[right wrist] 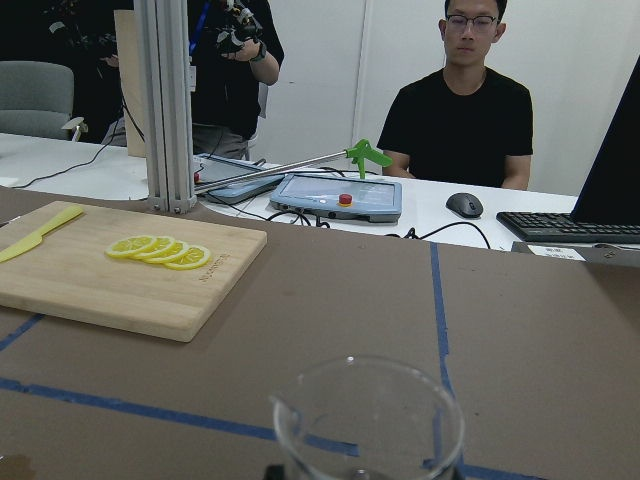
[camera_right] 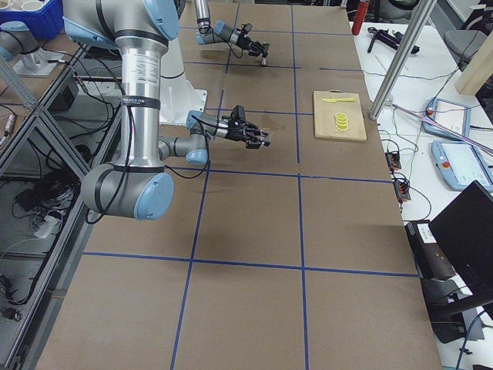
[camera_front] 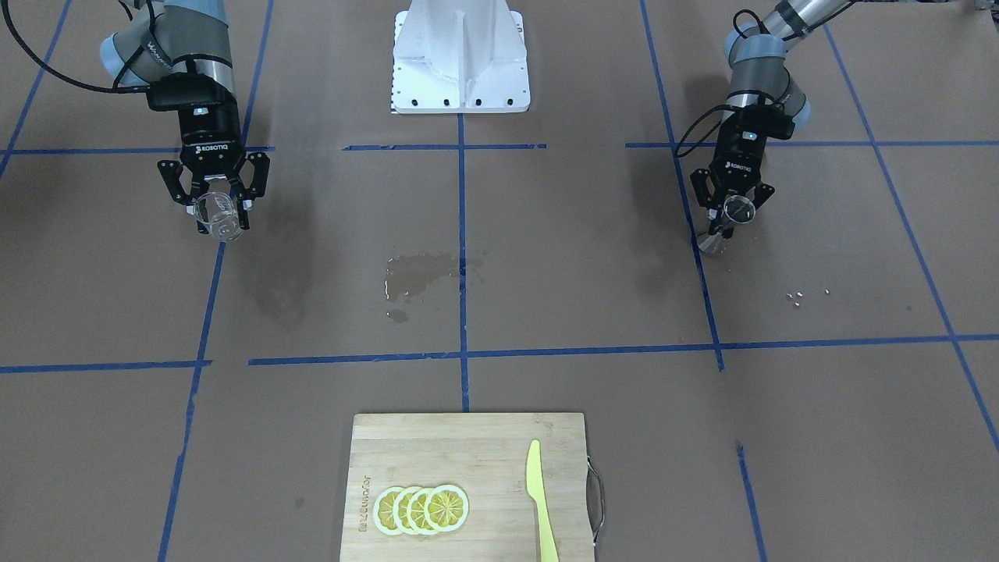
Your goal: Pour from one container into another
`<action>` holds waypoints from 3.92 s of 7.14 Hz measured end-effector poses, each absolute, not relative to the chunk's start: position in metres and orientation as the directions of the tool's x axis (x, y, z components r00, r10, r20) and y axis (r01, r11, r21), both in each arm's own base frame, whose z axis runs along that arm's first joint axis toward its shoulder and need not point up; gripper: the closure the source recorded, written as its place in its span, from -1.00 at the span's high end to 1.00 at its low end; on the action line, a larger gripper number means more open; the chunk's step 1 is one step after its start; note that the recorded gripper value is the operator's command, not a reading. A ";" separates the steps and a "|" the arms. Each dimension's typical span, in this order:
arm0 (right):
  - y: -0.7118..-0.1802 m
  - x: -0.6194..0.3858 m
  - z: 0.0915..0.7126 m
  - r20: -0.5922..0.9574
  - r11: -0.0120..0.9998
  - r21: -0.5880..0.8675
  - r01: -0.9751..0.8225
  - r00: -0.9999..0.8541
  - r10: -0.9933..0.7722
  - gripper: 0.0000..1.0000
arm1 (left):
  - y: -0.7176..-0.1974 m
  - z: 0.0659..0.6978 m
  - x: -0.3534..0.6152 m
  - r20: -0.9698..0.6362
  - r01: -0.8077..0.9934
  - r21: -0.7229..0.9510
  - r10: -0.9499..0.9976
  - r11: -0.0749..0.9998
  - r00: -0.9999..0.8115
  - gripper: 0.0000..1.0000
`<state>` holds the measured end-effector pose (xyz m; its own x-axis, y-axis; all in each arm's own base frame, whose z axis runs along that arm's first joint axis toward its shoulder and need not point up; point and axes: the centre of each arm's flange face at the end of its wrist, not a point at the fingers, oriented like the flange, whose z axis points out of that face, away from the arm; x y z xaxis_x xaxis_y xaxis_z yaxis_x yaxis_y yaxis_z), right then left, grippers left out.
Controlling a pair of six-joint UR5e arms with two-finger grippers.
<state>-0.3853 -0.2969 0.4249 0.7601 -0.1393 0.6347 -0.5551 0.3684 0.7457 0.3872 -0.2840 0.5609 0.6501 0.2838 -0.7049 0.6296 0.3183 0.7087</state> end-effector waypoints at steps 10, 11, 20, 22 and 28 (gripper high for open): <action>-0.297 -0.390 0.412 0.655 0.364 0.732 -0.575 0.742 -0.143 -1.00 | -0.283 0.569 0.386 -0.706 0.627 0.707 0.277 0.327 0.652 -0.43; -0.297 -0.390 0.411 0.655 0.364 0.732 -0.576 0.742 -0.143 -1.00 | -0.283 0.569 0.386 -0.706 0.626 0.707 0.277 0.328 0.652 -0.10; -0.297 -0.392 0.409 0.658 0.364 0.730 -0.578 0.739 -0.144 -1.00 | -0.277 0.579 0.375 -0.682 0.580 0.729 0.315 0.364 0.660 0.98; -0.297 -0.393 0.408 0.659 0.364 0.729 -0.580 0.738 -0.145 -1.00 | -0.263 0.573 0.344 -0.637 0.466 0.764 0.411 0.446 0.652 0.98; -0.299 -0.399 0.441 0.636 0.376 0.740 -0.557 0.762 -0.122 -1.00 | -0.256 0.627 0.242 -0.426 0.033 0.843 0.630 0.537 0.650 0.99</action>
<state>-0.3988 -0.2990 0.4406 0.7620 -0.1224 0.6358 -0.5574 0.3757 0.7404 0.2424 -0.2557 0.6268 0.6495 0.6297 -0.4261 0.0330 0.5365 0.8432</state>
